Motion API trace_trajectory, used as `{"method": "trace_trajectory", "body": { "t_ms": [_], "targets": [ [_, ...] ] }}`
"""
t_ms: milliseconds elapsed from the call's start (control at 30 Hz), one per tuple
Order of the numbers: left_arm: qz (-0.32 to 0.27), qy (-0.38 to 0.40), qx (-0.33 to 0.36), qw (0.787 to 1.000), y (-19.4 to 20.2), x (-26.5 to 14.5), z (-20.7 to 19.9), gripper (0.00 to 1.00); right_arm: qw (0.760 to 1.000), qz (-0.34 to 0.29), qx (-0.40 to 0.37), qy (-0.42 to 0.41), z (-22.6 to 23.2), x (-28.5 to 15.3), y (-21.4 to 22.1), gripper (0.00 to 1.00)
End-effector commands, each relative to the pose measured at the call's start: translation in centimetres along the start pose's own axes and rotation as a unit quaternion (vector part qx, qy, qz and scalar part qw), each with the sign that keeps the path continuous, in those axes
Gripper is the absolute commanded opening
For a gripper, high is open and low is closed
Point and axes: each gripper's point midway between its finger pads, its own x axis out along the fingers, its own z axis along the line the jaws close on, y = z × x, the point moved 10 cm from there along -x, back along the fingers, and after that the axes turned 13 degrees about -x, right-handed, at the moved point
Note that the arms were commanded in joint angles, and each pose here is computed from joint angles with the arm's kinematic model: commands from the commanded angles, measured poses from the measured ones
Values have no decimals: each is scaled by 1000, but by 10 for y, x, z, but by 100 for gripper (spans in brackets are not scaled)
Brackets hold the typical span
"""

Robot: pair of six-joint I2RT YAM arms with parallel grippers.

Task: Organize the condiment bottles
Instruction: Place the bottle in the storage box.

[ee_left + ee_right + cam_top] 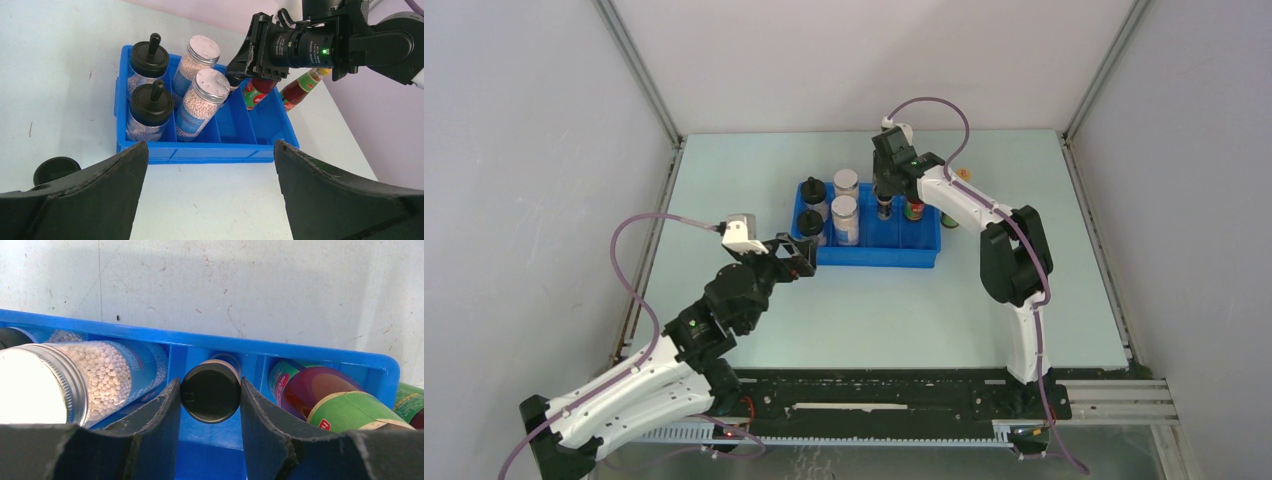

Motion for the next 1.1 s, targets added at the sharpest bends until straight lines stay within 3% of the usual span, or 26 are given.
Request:
{"method": "trace_trajectory", "body": {
  "t_ms": [0,267,467,1067],
  "targets": [
    [-14,6,-4,1000,-5,1,-5,100,1000,-18,14,-5,1,1,-11,7],
    [-15,7,-5,1000,-6,0,-5,100,1000,-17,12,-3,1,-1,-11,46],
    [-15,7,-5,1000,-6,0,-5,100,1000,-17,9,-2,2,-2,-11,62],
    [-19,5,-5,1000,-10,0,-7,100,999,-47,-6,-8,1,-21,-35,66]
  ]
}}
